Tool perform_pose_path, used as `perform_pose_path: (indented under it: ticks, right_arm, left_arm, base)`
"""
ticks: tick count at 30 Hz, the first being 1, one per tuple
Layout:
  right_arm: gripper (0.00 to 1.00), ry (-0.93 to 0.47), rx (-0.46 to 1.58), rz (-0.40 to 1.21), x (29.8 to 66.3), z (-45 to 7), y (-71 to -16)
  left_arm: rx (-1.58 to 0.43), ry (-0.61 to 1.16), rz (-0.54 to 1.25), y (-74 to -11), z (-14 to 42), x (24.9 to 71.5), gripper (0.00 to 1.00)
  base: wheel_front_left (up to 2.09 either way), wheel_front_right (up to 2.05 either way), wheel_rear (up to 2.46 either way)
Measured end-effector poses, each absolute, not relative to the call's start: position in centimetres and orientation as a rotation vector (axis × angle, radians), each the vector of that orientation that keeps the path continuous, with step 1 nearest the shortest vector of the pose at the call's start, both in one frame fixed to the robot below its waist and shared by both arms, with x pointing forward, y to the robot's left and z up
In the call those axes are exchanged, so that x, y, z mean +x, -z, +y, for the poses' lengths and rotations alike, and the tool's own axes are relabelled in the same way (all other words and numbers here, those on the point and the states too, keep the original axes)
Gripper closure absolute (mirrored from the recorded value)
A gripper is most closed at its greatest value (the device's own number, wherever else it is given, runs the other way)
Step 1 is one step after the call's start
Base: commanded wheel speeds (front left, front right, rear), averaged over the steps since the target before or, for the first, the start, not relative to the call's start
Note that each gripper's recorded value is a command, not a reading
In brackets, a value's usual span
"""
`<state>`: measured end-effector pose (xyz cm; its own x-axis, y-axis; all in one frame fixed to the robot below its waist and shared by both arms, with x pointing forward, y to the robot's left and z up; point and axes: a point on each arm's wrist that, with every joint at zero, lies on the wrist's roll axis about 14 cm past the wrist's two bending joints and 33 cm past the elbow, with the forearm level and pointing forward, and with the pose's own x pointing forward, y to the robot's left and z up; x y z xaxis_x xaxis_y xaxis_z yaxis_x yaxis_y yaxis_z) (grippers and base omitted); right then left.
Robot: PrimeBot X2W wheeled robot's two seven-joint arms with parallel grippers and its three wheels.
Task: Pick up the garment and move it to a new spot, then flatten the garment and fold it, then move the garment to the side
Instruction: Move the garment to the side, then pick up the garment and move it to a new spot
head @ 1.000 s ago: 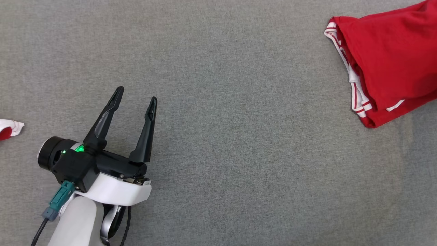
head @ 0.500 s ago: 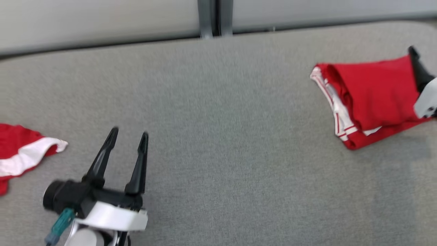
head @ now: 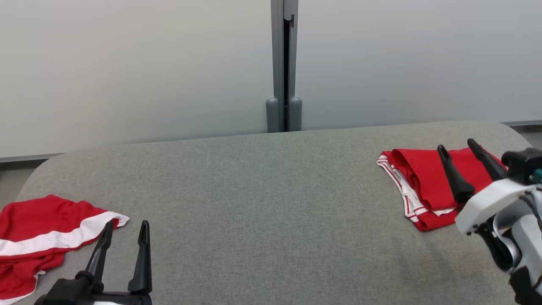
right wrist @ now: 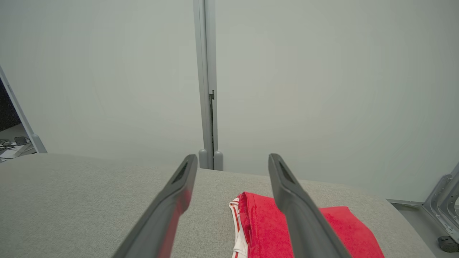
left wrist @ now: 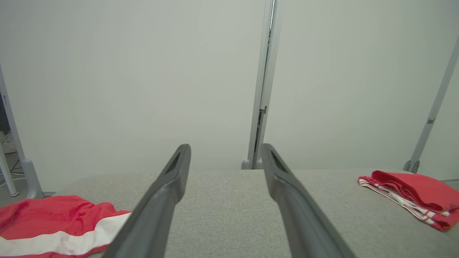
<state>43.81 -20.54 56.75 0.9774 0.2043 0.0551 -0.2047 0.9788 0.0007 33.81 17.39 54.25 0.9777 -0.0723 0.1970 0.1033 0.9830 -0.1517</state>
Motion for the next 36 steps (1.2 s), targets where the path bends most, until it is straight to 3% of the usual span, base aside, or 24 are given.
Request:
perform_pose_path:
  ticks: [13, 24, 36]
  right_arm:
    - [0.0, -0.308, 0.068, -0.062, 38.0, -15.4, -53.1]
    - [0.0, -0.281, 0.137, -0.121, 35.0, -14.4, -53.2]
    - [0.0, -0.264, 0.139, -0.124, 34.3, -14.5, -52.9]
  left_arm:
    - [-0.177, -0.096, -0.179, -52.9, 22.2, 29.7, 0.0]
    - [-0.169, -0.101, -0.171, -52.4, 21.9, 28.7, 0.0]
    - [-0.165, -0.07, -0.171, -52.4, 21.0, 28.9, 0.0]
  base:
    - [0.0, 0.0, 0.0]
    - [0.0, 0.0, 0.0]
    - [0.0, 0.0, 0.0]
